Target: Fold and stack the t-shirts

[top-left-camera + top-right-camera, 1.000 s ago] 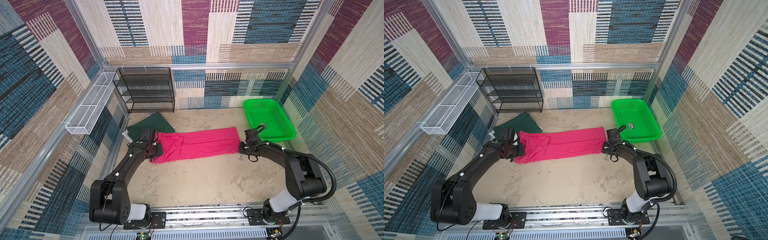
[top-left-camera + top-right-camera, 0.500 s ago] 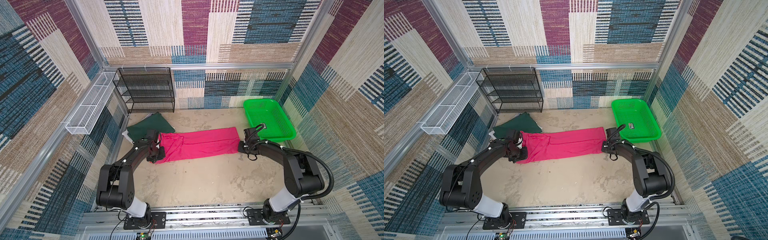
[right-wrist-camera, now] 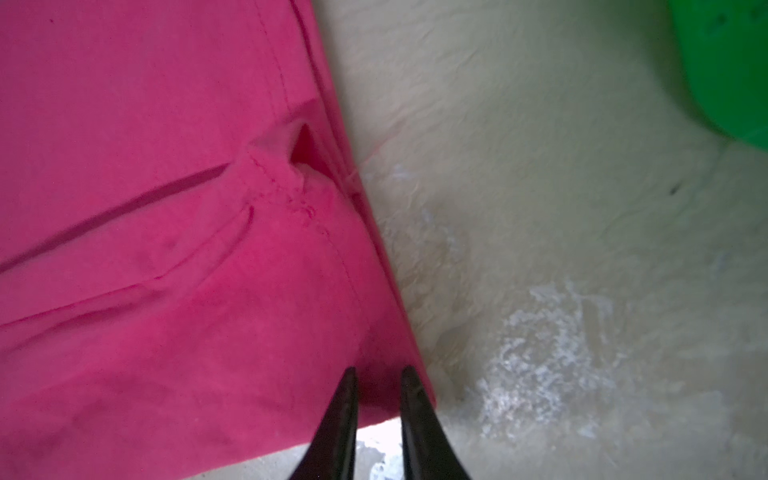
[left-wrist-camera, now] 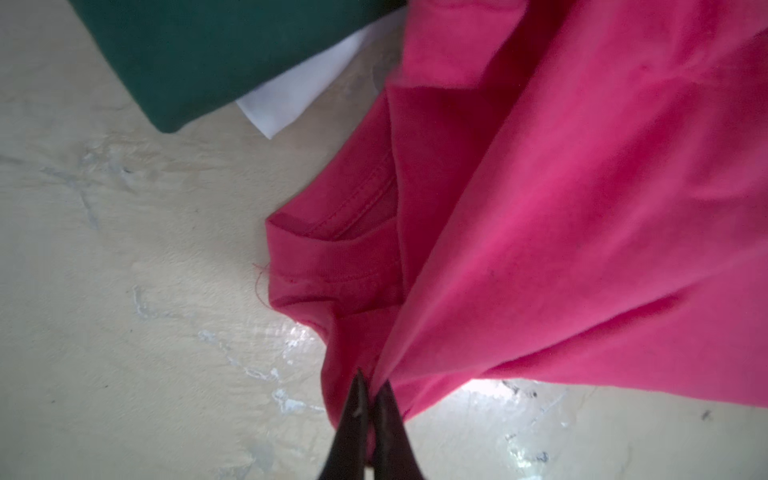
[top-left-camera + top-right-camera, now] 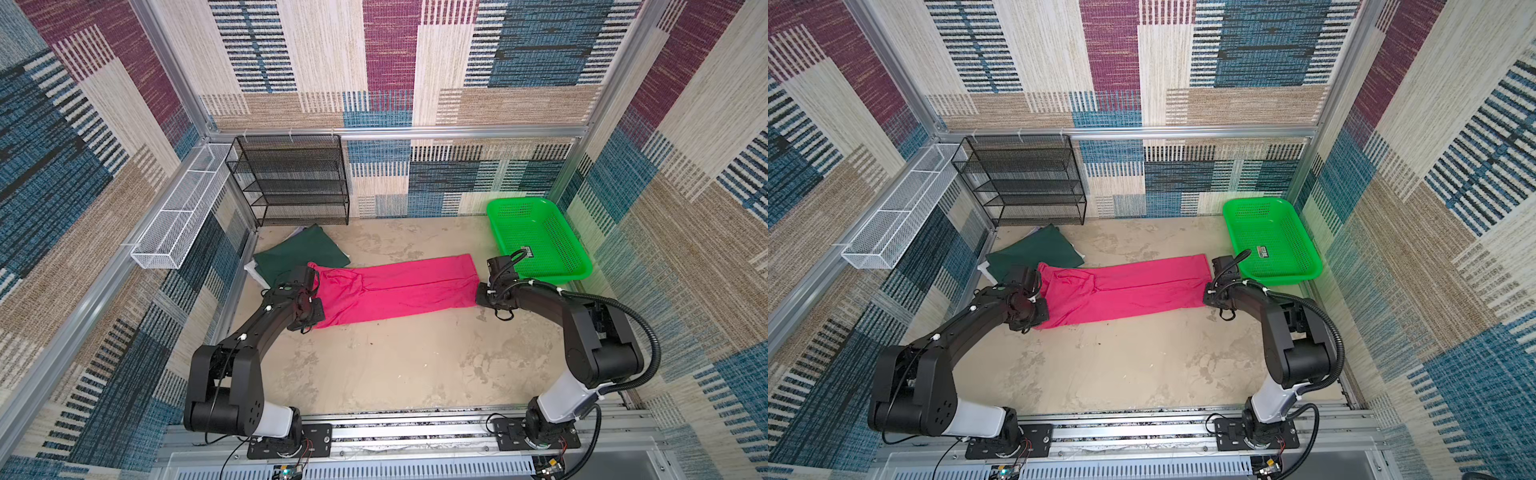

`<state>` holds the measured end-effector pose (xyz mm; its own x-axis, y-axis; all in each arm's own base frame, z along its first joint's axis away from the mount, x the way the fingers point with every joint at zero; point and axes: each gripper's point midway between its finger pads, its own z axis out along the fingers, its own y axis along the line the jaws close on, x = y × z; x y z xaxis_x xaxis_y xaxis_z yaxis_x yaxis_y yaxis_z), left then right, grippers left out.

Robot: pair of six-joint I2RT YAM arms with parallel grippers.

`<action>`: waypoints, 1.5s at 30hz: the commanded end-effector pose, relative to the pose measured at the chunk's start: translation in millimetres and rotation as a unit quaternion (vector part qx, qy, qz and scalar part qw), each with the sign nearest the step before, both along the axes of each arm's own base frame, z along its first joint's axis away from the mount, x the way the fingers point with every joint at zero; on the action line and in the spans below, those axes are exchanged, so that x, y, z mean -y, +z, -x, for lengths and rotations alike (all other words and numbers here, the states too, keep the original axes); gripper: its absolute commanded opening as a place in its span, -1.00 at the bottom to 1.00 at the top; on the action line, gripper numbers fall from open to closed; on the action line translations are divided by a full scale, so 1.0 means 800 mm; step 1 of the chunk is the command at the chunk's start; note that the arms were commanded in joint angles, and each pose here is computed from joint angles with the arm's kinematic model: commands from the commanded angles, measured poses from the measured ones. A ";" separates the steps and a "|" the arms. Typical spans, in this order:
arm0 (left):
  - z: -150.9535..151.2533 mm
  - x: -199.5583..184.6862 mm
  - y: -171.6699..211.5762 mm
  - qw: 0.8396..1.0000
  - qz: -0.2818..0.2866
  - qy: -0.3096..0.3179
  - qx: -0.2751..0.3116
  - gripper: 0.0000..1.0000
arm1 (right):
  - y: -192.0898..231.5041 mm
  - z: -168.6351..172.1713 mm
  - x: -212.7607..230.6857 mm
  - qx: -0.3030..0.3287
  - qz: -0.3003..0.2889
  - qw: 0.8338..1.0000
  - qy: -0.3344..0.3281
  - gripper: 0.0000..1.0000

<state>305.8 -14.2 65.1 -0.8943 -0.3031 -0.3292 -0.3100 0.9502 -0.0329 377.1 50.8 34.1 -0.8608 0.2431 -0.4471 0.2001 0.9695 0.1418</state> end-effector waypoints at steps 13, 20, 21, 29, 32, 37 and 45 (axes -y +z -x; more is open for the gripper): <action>0.006 -0.016 -0.011 0.999 -0.003 0.053 -0.003 -1.00 | -0.017 0.004 0.007 -0.009 0.013 1.000 -0.002 -1.00; 0.011 -0.036 0.019 0.998 -0.025 0.061 0.003 -1.00 | 0.004 0.032 0.019 -0.015 0.028 0.999 -0.012 -1.00; 0.012 -0.039 0.021 0.998 -0.029 0.060 0.001 -1.00 | 0.006 0.036 0.020 -0.019 0.029 0.999 -0.014 -1.00; 0.004 -0.053 0.014 0.996 -0.058 0.066 -0.013 -0.93 | -0.006 0.092 0.024 -0.069 0.015 0.997 -0.039 -1.00; -0.013 -0.041 0.004 0.998 -0.032 0.056 -0.006 -0.77 | -0.012 0.108 0.023 -0.080 0.003 0.996 -0.047 -1.00; -0.035 -0.028 -0.008 0.999 -0.005 0.042 -0.011 -0.64 | -0.005 0.123 0.025 -0.089 0.001 0.994 -0.060 -1.00; -0.042 -0.048 0.054 0.995 -0.068 0.041 0.052 -0.56 | 0.090 0.101 0.051 -0.024 0.050 0.994 -0.089 -0.54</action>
<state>333.7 19.6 84.7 -0.8430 -0.3658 -0.3943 -0.4100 0.9116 0.0309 299.8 22.4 87.3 -0.8449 0.3471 -0.4071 0.3413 0.9357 0.0895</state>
